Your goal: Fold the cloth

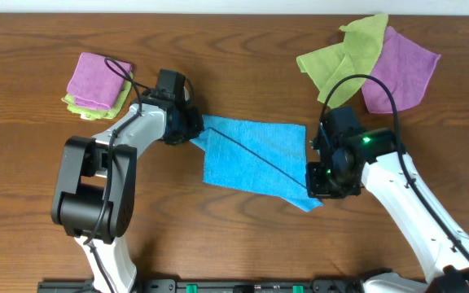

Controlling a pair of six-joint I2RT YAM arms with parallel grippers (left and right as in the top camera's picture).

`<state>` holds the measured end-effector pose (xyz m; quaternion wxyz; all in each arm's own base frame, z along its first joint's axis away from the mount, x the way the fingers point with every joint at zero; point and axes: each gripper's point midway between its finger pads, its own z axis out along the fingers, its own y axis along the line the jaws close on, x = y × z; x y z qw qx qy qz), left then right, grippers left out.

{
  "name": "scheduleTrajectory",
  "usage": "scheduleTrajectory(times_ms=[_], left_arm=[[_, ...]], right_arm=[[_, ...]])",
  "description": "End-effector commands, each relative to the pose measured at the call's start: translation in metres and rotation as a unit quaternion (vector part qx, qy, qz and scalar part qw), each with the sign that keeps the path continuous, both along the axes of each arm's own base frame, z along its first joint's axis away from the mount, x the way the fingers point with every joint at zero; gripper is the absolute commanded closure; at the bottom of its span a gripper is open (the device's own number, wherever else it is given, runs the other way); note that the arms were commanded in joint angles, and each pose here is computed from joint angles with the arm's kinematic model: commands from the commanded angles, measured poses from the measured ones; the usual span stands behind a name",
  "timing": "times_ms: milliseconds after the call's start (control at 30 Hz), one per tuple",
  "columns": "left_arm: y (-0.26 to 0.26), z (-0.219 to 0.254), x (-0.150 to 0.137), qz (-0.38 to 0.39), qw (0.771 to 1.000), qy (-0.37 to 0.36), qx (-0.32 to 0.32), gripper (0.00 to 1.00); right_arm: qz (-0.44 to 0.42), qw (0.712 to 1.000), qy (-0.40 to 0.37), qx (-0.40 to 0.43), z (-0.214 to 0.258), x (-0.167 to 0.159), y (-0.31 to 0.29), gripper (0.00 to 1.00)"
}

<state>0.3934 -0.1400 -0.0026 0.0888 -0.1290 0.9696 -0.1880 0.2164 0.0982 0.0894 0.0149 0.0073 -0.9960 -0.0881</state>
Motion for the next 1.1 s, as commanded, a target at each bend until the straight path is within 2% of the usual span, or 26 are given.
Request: scheduleTrajectory(times_ms=[0,167,367,533,667,700,800,900,1067], left_arm=[[0.017,-0.031,-0.016,0.01,0.998,0.043,0.037,0.94],[0.017,-0.031,-0.016,0.01,0.998,0.043,0.037,0.95],[0.013,-0.03,-0.018,0.007,0.999,0.047,0.025,0.94],[0.016,-0.024,-0.02,0.01,0.998,0.053,0.024,0.94],[0.022,0.014,-0.007,0.011,1.0,0.02,0.018,0.94],[0.025,0.031,-0.002,0.012,1.0,0.003,0.015,0.87],[0.031,0.073,0.001,0.005,0.999,-0.037,0.014,0.77],[0.033,0.102,-0.01,-0.005,0.998,-0.053,0.014,0.68],[0.022,0.134,-0.057,-0.057,0.998,-0.037,0.016,0.71]], right_arm=[[0.006,1.0,0.0,0.012,0.005,-0.003,0.008,0.99],[0.055,0.998,-0.01,0.015,0.006,-0.01,0.031,0.99],[0.024,0.991,-0.135,-0.007,0.008,0.051,0.038,0.99],[0.007,0.987,-0.159,0.0,-0.011,0.086,0.042,0.99],[-0.007,0.987,-0.158,0.001,-0.031,0.104,0.04,0.99],[-0.011,0.988,-0.157,0.0,-0.037,0.108,0.039,0.99],[-0.027,0.986,-0.161,0.0,-0.047,0.121,0.031,0.98],[-0.041,0.984,-0.173,0.009,-0.052,0.135,0.029,0.99],[-0.044,0.98,-0.191,0.033,-0.065,0.155,0.036,0.98]])
